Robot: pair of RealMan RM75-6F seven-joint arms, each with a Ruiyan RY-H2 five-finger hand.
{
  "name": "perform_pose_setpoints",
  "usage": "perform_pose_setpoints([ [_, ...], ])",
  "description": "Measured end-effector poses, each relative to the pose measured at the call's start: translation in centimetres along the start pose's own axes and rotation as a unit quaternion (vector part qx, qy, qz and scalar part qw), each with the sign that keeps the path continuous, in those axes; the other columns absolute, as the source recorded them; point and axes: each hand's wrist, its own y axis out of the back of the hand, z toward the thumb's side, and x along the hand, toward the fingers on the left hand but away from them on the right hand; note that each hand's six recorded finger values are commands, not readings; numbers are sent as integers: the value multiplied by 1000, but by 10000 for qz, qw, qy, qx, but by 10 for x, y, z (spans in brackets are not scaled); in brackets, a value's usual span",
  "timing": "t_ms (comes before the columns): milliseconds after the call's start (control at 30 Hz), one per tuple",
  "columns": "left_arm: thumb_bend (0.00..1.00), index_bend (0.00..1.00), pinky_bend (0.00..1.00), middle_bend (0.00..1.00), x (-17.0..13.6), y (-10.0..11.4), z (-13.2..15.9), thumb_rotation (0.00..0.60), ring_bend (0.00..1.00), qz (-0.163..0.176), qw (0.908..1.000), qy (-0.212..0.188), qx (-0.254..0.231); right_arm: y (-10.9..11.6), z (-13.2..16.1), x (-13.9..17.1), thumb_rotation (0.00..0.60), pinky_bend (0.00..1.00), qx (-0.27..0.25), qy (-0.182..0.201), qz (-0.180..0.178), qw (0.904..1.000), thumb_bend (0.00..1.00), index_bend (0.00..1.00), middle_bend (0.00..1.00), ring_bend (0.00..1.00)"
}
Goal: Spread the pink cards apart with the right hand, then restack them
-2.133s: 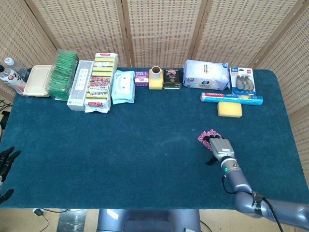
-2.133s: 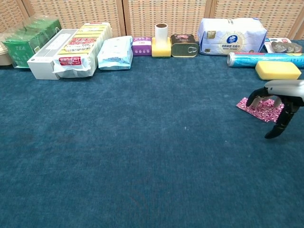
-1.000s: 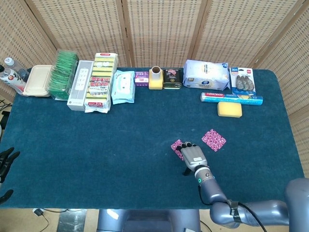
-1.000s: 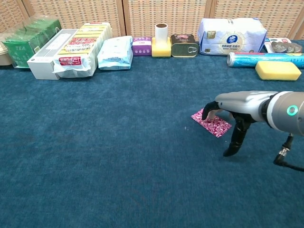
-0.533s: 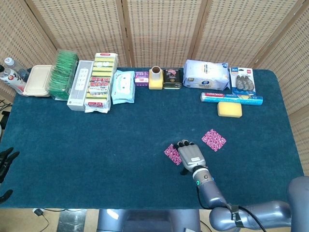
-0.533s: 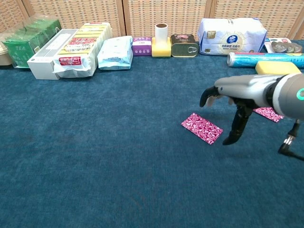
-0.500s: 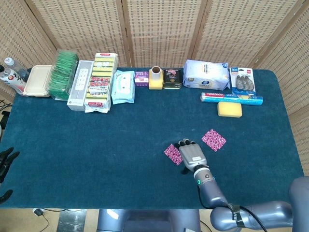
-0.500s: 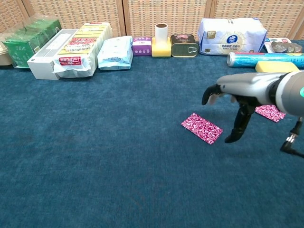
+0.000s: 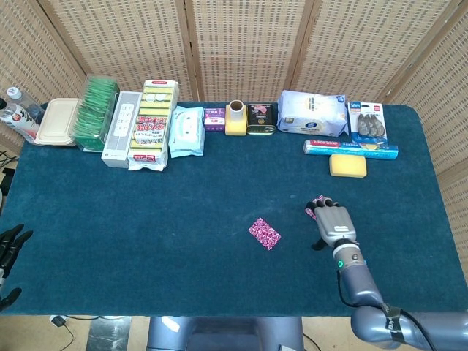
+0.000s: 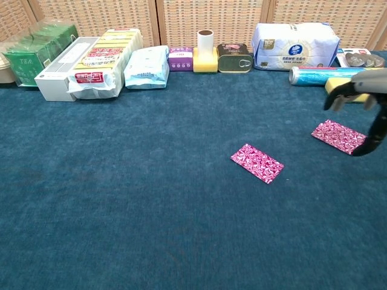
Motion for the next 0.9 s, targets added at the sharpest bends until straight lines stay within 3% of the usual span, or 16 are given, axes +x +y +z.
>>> perform_pose_setpoints([
  [367,131,0,83,0,1,0,0,600,0,-1,10000,43,12,-24,-52,-14,600,200,-78,-405,427,9982,0,180,207,121],
  [900,131,0,83,0,1,2,-2,600,0,18,10000,53,-38,-44,-41,-28,600,196,-3,-412,647,9971,0,180,211,121],
])
